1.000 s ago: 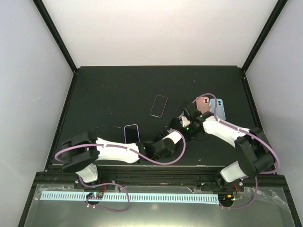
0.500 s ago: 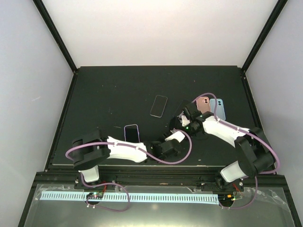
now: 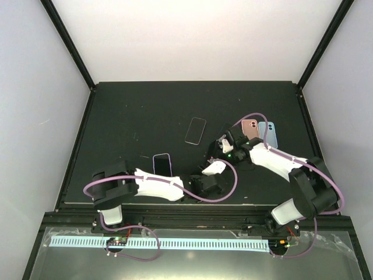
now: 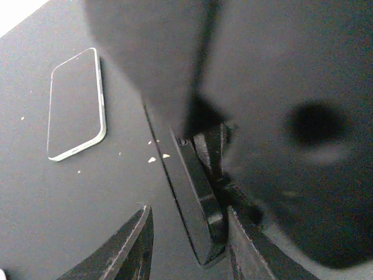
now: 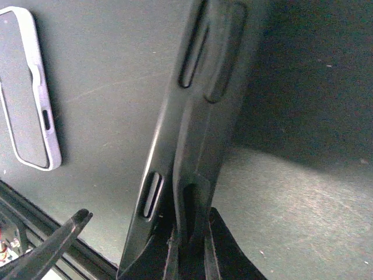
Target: Take the phone out of the phone case
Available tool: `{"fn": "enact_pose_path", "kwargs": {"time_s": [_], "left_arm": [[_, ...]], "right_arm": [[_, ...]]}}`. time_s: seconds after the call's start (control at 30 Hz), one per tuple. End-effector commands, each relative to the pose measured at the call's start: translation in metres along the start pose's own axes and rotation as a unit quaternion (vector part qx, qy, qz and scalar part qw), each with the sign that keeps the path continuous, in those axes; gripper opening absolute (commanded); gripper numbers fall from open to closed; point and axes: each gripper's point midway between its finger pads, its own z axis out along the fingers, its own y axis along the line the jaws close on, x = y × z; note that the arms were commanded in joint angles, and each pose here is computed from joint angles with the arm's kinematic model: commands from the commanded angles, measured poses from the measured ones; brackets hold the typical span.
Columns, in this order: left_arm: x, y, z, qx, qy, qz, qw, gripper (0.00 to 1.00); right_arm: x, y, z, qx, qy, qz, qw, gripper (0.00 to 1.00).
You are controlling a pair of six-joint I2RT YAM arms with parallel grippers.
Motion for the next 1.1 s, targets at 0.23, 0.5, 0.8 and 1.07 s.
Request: {"fn": "enact_pose_path", "kwargs": {"time_s": [0.23,0.5,0.8,1.07], "left_arm": [[0.034,0.056,0.005,-0.065,0.042,-0.040,0.996,0.33],[0.037,0.050,0.017,-0.061,0.060,-0.029,0.996,0.29],[0.033,0.048,0.018,-0.037,0.044,-0.029,0.998,0.19],[0.015,0.070,-0.003,-0.033,0.005,-0.061,0.998,0.06]], "right_arm": [[0.006,0.016,-0.011,-0.038,0.001,-0.021,0.999,0.01],[0.009,0.028,-0.015,-0.072,0.003,-0.028,0.997,0.01],[0.008,0.042,-0.026,-0.106,-0.011,-0.044,0.993,0.01],[-0.003,0.032,-0.032,-0.066,-0.050,-0.071,0.994,0.01]]}}
